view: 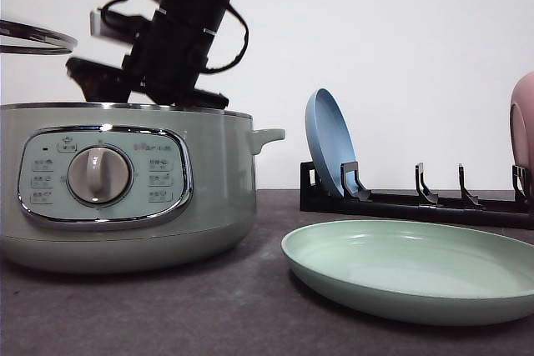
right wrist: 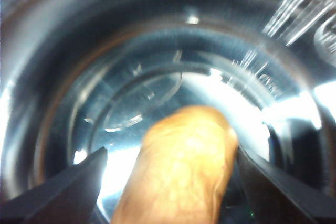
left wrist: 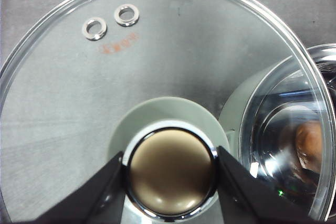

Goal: Transfer potato from steamer to green plate

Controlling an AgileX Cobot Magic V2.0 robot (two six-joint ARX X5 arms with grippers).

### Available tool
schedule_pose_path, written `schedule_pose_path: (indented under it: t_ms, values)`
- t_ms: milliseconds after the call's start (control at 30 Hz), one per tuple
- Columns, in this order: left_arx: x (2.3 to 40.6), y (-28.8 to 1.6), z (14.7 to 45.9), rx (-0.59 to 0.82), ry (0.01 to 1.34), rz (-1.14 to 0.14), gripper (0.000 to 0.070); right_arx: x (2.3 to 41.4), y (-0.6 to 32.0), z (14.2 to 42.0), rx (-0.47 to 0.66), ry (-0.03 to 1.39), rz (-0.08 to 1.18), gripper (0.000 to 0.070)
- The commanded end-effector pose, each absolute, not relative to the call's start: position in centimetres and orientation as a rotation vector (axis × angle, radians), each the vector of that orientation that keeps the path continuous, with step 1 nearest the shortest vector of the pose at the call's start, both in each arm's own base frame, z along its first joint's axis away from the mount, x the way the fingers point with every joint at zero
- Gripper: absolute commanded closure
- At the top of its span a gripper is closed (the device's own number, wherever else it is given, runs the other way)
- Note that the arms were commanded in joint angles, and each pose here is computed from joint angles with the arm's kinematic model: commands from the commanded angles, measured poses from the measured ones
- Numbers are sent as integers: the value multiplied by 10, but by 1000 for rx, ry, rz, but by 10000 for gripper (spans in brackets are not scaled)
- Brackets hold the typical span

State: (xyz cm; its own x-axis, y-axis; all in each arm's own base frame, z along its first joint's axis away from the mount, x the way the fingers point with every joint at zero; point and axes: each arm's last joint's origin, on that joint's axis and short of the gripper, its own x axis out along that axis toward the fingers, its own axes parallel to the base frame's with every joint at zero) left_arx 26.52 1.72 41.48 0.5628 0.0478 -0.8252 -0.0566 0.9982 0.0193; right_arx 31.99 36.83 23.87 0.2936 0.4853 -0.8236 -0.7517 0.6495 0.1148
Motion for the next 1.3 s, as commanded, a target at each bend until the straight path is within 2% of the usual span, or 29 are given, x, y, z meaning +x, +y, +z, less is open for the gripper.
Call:
schedule_pose_path:
  t_ms: [0,500,633,767,867,1033,1267]
  values:
    - [263,18,427,-1,903,61,699,319,376,237,-316,952,844,203]
    - [263,18,427,-1,903,61,699,316,377,225,-354,1014,823,215]
    - [263,18,427,-1,903,61,699,315,377,225,-356,1018,823,301]
    - [263,18,427,-1,902,61,699,315,377,225,-357,1018,823,457]
    - [263,18,427,-1,902,61,699,315,376,229,-352,1011,825,467]
    - [263,18,427,-1,902,60,699,314,370,248,-341,981,829,467]
    - [263,17,427,-6,902,48,698,304,351,307,-322,876,847,467]
